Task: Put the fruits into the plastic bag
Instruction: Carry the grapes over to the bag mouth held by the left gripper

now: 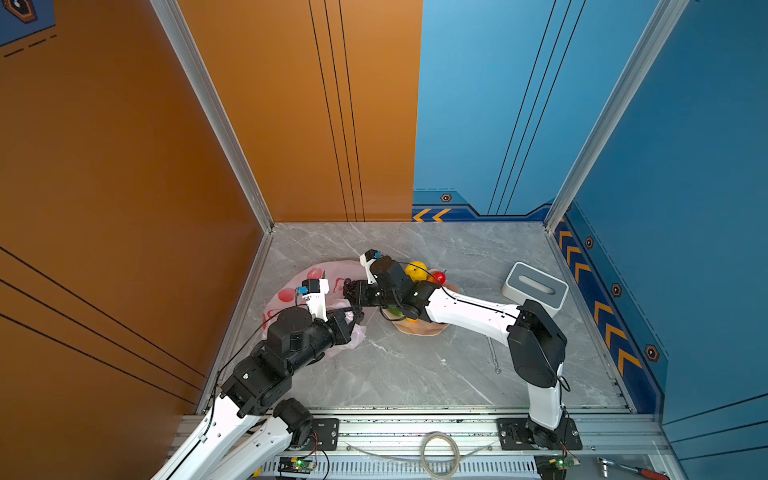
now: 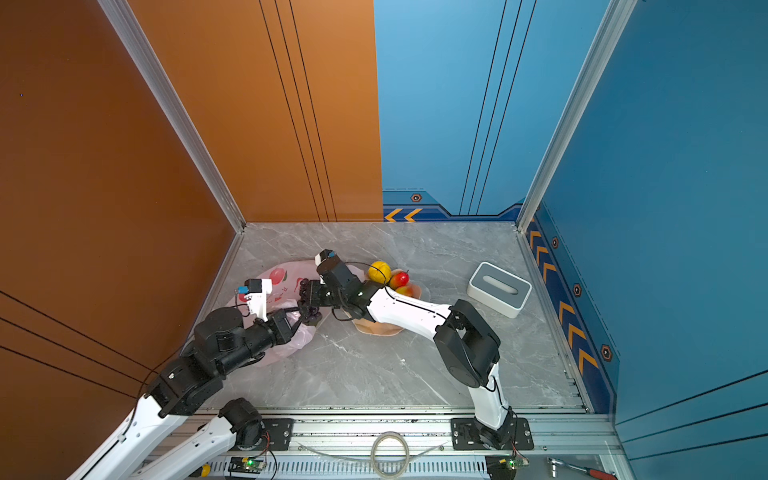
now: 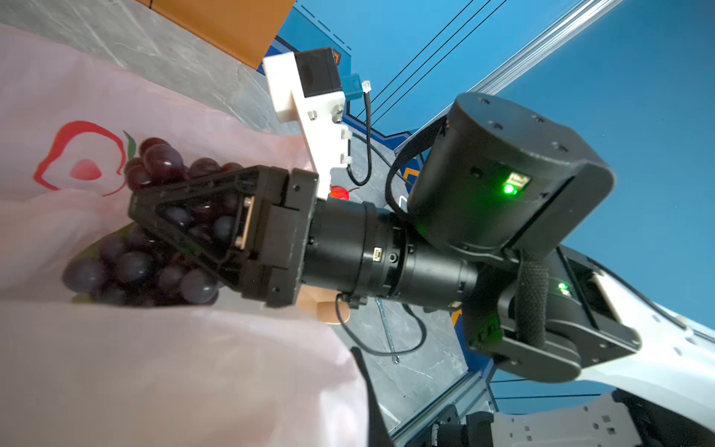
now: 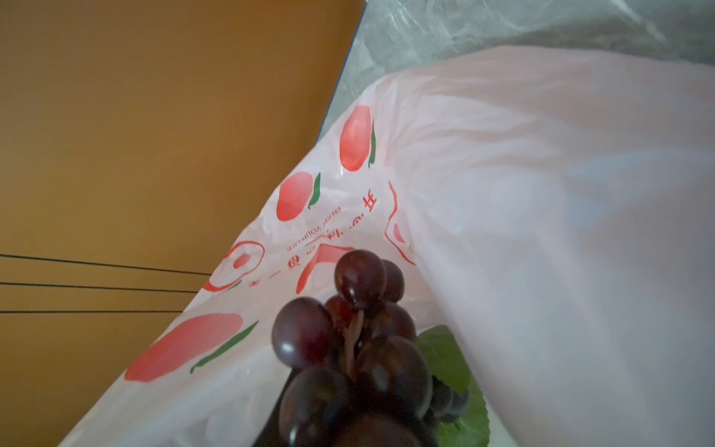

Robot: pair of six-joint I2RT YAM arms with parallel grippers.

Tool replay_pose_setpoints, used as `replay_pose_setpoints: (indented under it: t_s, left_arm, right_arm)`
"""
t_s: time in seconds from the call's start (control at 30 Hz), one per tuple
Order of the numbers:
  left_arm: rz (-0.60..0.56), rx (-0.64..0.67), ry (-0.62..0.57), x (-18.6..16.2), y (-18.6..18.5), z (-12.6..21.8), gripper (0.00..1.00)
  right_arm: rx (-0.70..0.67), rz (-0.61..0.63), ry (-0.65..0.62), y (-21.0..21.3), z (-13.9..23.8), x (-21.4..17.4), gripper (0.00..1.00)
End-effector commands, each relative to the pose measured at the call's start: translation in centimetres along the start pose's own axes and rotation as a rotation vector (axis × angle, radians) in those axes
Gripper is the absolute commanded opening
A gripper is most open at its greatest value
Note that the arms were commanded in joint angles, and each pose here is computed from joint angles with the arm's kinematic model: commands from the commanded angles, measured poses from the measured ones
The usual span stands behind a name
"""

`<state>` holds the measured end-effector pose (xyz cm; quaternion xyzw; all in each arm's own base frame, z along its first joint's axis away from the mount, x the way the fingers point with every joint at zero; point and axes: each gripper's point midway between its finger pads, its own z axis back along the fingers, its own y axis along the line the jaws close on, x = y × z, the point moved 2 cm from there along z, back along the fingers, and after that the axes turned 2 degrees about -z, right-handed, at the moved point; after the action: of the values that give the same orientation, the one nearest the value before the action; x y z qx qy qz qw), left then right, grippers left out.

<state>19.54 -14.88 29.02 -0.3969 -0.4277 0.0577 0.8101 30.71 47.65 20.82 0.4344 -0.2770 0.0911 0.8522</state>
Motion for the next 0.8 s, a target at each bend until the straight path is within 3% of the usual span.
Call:
replay_pose_setpoints:
  t_s: [0.0,0.23,0.6,0.77]
  left_arm:
    - [0.036,-0.094,-0.024,1.3,-2.0,0.4,0.00]
    - [0.083,-0.048,-0.048,1.4,0.0,0.9,0.00]
    - [0.160,0.028,-0.118,3.0,2.7,1.9,0.00]
    - [0.206,0.049,-0.145,3.6,3.9,2.1,0.00]
  right_arm:
    - [-0.010,0.165,-0.126,1.4,-0.4,0.9,0.24]
    - [0.000,0.211,-0.099,1.7,-1.4,0.1,0.24]
    - [0.057,0.359,0.137,2.4,-1.4,-5.3,0.24]
    - [0.071,0.429,0.175,2.1,-1.3,-7.5,0.25]
